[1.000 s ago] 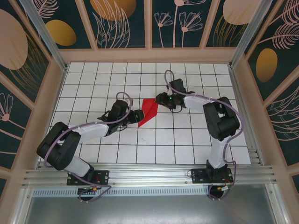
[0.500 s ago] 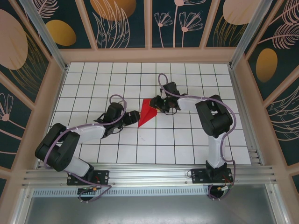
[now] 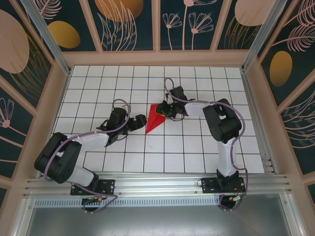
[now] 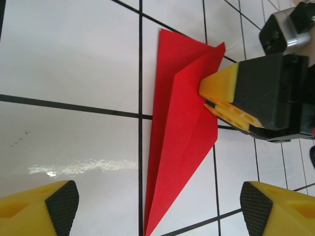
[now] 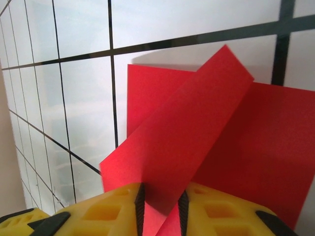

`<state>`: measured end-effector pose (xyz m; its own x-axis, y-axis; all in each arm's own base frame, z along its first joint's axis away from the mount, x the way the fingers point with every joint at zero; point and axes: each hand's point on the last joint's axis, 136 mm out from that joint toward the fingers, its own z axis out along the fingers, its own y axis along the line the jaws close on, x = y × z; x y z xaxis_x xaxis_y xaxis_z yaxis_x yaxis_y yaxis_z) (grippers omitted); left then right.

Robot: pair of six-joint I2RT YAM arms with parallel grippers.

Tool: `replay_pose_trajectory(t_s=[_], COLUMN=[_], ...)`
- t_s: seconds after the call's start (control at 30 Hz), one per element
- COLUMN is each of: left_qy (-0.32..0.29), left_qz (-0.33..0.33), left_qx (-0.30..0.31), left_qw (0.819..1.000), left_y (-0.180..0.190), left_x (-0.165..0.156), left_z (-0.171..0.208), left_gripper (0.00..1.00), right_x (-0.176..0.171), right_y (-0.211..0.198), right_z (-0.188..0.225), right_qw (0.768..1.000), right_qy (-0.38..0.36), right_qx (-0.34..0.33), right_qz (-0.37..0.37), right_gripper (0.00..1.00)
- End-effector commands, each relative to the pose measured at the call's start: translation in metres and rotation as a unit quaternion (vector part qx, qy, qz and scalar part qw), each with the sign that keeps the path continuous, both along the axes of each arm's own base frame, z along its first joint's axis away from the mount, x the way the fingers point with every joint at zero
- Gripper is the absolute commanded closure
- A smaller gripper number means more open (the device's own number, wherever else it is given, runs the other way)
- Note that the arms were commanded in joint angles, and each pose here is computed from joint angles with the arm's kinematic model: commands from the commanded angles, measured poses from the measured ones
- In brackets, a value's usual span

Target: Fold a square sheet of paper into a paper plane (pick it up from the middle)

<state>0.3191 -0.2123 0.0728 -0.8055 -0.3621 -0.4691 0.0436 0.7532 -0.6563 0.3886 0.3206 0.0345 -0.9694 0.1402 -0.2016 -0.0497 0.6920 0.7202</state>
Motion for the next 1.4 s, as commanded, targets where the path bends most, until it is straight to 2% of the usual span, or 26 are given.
replay_pose_trajectory(t_s=[0.0,0.2,0.4,0.53,0.73,0.93,1.1,1.37], left_qy=[-0.010,-0.015,-0.024,-0.043,-0.073,-0.095,-0.100,-0.085], left_qz=[-0.004,-0.011,-0.029,-0.058,-0.104,-0.129,-0.142,-0.141], left_qx=[-0.027,-0.061,-0.133,-0.200,-0.262,-0.270,-0.299,-0.303], left_qw=[1.000,0.998,0.990,0.977,0.957,0.950,0.938,0.939], left_y=[0.000,0.002,0.000,-0.005,-0.016,-0.021,-0.024,-0.027], left_x=[-0.002,-0.004,-0.007,-0.010,-0.016,-0.018,-0.021,-0.018], left_z=[0.010,0.019,0.039,0.068,0.104,0.116,0.125,0.118], left_gripper=[0.11,0.05,0.01,0.02,0.01,0.02,0.02,0.04], right_x=[0.005,0.006,-0.001,-0.011,-0.025,-0.041,-0.048,-0.053], right_y=[0.015,0.019,0.018,0.015,0.018,0.023,0.025,0.030], right_z=[0.010,0.031,0.081,0.120,0.162,0.195,0.210,0.222], right_qw=[0.999,0.997,0.987,0.977,0.964,0.949,0.941,0.934], right_qy=[-0.014,-0.049,-0.106,-0.136,-0.144,-0.134,-0.131,-0.126], right_qx=[0.030,0.056,0.114,0.161,0.212,0.266,0.289,0.309], right_qz=[0.012,0.013,0.023,0.042,0.070,0.102,0.115,0.127], right_gripper=[0.78,1.00,1.00,1.00,1.00,1.00,1.00,1.00])
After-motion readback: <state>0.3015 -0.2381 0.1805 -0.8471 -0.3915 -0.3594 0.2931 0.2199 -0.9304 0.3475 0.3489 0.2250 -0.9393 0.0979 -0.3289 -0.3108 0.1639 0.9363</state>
